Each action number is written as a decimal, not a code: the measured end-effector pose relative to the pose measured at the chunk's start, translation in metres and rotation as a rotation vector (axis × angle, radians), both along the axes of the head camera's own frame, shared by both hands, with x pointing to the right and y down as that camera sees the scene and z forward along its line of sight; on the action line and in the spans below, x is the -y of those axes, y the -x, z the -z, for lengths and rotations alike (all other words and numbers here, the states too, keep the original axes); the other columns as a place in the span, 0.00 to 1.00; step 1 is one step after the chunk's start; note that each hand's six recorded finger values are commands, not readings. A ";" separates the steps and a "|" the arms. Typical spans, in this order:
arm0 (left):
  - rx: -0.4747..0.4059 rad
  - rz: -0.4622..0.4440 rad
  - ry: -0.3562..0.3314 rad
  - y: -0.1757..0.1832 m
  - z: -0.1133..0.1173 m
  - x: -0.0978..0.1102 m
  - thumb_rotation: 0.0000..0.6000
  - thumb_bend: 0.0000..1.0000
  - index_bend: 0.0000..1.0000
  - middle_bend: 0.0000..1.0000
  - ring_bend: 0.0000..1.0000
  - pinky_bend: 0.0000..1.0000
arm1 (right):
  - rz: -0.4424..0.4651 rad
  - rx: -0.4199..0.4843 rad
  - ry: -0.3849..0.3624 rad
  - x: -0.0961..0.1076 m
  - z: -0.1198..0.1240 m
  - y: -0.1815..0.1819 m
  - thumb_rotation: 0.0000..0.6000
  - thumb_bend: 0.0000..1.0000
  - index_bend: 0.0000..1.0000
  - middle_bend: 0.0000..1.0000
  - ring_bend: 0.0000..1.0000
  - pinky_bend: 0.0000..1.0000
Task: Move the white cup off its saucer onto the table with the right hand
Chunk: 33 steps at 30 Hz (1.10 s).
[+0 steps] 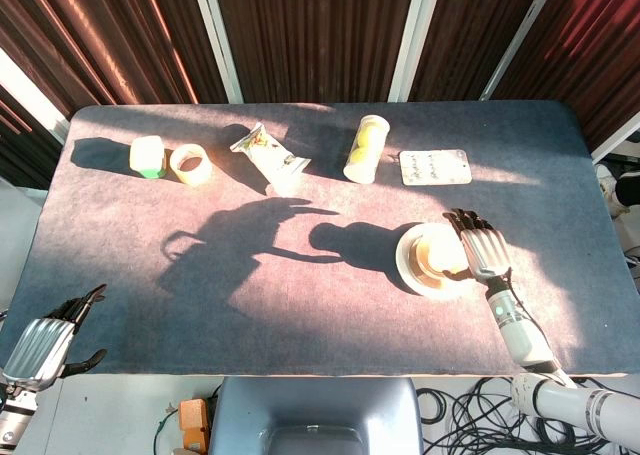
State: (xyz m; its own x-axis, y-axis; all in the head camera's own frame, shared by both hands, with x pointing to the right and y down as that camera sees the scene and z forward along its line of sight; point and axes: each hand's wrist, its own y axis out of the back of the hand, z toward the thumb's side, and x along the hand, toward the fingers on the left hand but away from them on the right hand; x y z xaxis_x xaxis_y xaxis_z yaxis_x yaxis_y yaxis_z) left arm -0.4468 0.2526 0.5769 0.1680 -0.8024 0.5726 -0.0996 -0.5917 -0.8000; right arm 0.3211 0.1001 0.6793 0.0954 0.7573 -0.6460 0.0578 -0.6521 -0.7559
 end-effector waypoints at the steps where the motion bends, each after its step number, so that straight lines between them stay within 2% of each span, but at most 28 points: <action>1: 0.001 0.000 0.000 0.000 0.000 0.000 1.00 0.21 0.07 0.23 0.24 0.47 | 0.003 -0.003 0.003 -0.001 -0.001 0.000 1.00 0.06 0.14 0.08 0.05 0.19; 11: -0.002 0.003 -0.002 0.000 0.001 0.000 1.00 0.22 0.07 0.23 0.24 0.48 | 0.010 -0.013 0.017 -0.004 -0.004 0.000 1.00 0.06 0.16 0.09 0.06 0.20; 17: 0.000 0.004 0.005 0.001 0.000 0.000 1.00 0.21 0.07 0.23 0.24 0.48 | 0.012 -0.018 0.006 -0.003 -0.006 0.001 1.00 0.07 0.21 0.17 0.17 0.31; 26: -0.003 0.010 0.006 0.001 0.001 0.000 1.00 0.21 0.07 0.23 0.24 0.48 | 0.003 -0.027 0.001 -0.002 -0.012 0.001 1.00 0.14 0.34 0.29 0.35 0.49; 33: -0.002 0.005 0.014 0.000 0.000 0.000 1.00 0.22 0.07 0.23 0.24 0.48 | -0.003 -0.032 -0.025 0.000 -0.012 -0.001 1.00 0.25 0.55 0.46 0.56 0.70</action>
